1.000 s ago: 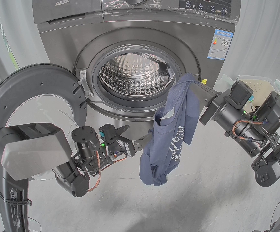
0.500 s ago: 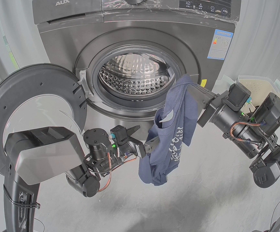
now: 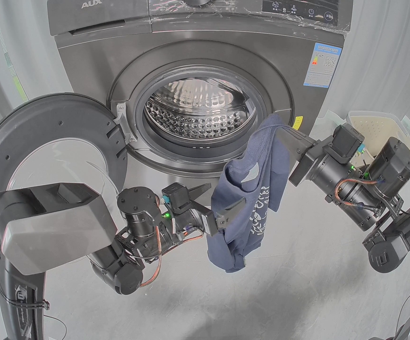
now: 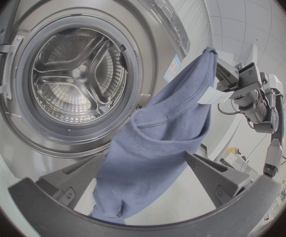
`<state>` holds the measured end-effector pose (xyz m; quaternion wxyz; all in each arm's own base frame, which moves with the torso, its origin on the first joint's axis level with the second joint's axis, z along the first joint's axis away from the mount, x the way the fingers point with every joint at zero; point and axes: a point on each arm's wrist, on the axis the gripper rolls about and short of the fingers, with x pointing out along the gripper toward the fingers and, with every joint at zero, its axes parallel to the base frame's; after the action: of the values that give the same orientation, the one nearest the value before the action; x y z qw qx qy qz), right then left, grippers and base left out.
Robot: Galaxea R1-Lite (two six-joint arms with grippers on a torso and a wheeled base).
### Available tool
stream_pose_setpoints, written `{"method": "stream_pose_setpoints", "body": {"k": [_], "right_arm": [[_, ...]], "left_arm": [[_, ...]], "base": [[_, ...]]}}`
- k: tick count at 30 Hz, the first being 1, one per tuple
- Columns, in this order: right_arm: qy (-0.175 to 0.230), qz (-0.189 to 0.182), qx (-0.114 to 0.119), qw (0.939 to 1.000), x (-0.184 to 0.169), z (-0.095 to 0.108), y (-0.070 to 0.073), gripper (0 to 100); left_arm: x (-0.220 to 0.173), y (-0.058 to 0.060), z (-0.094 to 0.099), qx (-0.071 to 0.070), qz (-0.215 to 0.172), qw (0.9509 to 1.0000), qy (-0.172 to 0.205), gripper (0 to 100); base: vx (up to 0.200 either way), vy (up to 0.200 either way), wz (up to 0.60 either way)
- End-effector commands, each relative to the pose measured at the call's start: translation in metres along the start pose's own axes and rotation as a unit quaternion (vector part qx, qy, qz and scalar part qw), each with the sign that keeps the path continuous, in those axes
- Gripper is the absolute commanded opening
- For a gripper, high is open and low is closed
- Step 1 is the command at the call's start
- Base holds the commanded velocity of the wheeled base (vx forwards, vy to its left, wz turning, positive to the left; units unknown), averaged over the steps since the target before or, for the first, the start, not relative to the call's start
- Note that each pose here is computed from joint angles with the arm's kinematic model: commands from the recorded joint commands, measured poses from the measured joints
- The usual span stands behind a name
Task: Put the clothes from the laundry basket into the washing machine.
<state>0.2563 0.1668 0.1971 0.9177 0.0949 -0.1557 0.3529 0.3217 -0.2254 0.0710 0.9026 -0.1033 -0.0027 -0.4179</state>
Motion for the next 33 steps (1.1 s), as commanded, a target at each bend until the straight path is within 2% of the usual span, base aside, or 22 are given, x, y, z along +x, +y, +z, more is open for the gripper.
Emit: {"method": "stream_pose_setpoints", "body": {"k": [1, 5, 12, 14, 17, 21, 29, 33], "right_arm": [[0.003, 0.000, 0.001, 1.0000, 0.001, -0.002, 0.000, 0], [0.003, 0.000, 0.000, 1.0000, 0.001, -0.002, 0.000, 0], [0.003, 0.002, 0.001, 1.0000, 0.001, -0.002, 0.001, 0], [0.003, 0.000, 0.000, 1.0000, 0.000, -0.002, 0.000, 0], [0.004, 0.000, 0.000, 1.0000, 0.000, -0.003, -0.001, 0], [0.005, 0.001, 0.000, 1.0000, -0.001, -0.003, -0.001, 0], [0.003, 0.002, -0.001, 1.0000, -0.001, -0.001, -0.001, 0], [0.002, 0.003, 0.000, 1.0000, -0.001, -0.001, 0.000, 0]], "left_arm": [[0.005, -0.012, 0.003, 0.001, -0.018, 0.9998, -0.007, 100], [0.011, -0.014, -0.004, 0.001, -0.022, 0.9997, -0.005, 100], [0.012, -0.010, -0.004, 0.003, -0.014, 0.9999, -0.008, 100], [0.009, -0.009, -0.003, 0.009, -0.010, 0.9999, -0.006, 100], [0.002, -0.001, -0.002, 0.021, 0.002, 0.9998, 0.000, 100], [-0.006, 0.002, 0.000, 0.030, 0.010, 0.9995, 0.006, 100], [-0.012, 0.020, 0.007, 0.031, 0.034, 0.9990, 0.000, 100], [-0.007, 0.022, 0.005, 0.030, 0.033, 0.9990, -0.004, 100]], "base": [[0.000, 0.000, 0.00], [0.000, 0.000, 0.00], [0.000, 0.000, 0.00], [0.000, 0.000, 0.00], [0.000, 0.000, 0.00], [0.000, 0.000, 0.00], [0.000, 0.000, 0.00], [0.000, 0.000, 0.00]]}}
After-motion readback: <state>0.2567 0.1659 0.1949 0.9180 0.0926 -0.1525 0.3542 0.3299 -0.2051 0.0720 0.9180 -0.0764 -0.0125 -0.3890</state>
